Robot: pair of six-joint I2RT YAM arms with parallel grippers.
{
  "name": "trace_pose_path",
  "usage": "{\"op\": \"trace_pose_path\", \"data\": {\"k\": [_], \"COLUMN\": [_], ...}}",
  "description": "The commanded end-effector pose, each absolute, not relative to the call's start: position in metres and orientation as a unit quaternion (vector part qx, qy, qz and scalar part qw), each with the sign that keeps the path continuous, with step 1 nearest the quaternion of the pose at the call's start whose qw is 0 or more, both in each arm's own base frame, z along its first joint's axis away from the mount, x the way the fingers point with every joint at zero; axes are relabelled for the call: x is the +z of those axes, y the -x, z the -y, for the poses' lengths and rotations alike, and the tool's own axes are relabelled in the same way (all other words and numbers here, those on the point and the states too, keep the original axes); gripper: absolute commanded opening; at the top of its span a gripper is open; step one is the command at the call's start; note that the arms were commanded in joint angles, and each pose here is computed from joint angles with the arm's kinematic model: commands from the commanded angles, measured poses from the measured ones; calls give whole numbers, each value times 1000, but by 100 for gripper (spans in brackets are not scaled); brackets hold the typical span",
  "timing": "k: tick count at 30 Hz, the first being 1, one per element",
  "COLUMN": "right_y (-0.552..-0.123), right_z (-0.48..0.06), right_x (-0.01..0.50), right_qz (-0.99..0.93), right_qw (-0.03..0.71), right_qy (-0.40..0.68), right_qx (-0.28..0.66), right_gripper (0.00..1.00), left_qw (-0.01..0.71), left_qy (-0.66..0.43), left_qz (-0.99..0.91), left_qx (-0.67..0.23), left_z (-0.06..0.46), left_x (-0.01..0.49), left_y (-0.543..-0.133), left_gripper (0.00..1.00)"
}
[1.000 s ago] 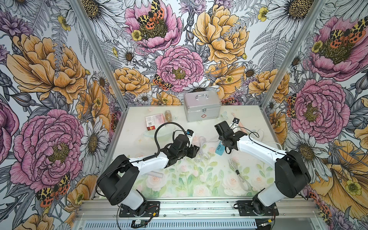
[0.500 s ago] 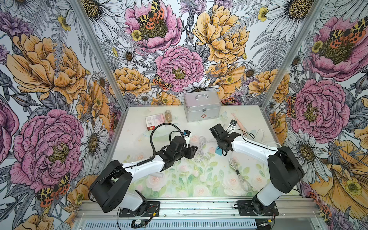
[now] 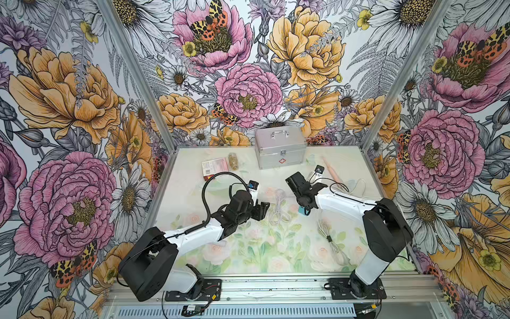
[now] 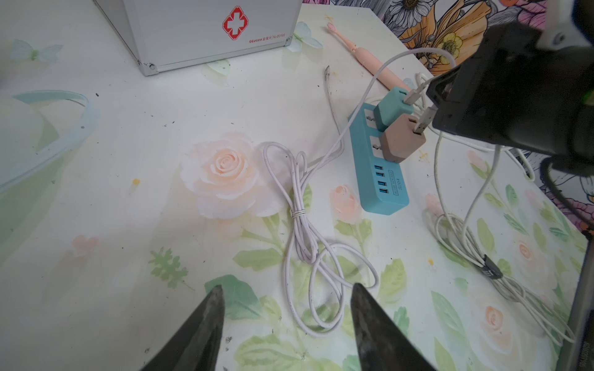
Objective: Charge the electric toothbrush
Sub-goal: Insert the charging cable into the plug.
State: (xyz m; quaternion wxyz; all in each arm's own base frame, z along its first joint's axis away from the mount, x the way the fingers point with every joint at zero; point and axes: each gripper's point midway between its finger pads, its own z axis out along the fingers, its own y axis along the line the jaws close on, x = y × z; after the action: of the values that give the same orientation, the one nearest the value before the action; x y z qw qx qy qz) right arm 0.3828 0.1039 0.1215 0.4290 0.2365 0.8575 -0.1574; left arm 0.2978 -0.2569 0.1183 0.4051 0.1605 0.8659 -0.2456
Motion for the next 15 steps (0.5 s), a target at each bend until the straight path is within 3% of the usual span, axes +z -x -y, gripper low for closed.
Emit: {"op": "trace_pose_path", "data": {"k": [1, 15], "right_y": [-387, -372], "right_z": [-106, -109], "right_x": [122, 115], "right_qz": [-852, -855], "right_qw": [437, 440], "right_qy": [-232, -221], "right_qx": [-170, -164], "right_gripper": [0, 0], "left_qw": [434, 434], "left_qy": [-148, -144], "left_qz": [-852, -853], "left_qx": [-252, -252], "left_z": [253, 249], "left_x": [135, 134], "left_y": [-304, -303], "left_gripper": [63, 64]}}
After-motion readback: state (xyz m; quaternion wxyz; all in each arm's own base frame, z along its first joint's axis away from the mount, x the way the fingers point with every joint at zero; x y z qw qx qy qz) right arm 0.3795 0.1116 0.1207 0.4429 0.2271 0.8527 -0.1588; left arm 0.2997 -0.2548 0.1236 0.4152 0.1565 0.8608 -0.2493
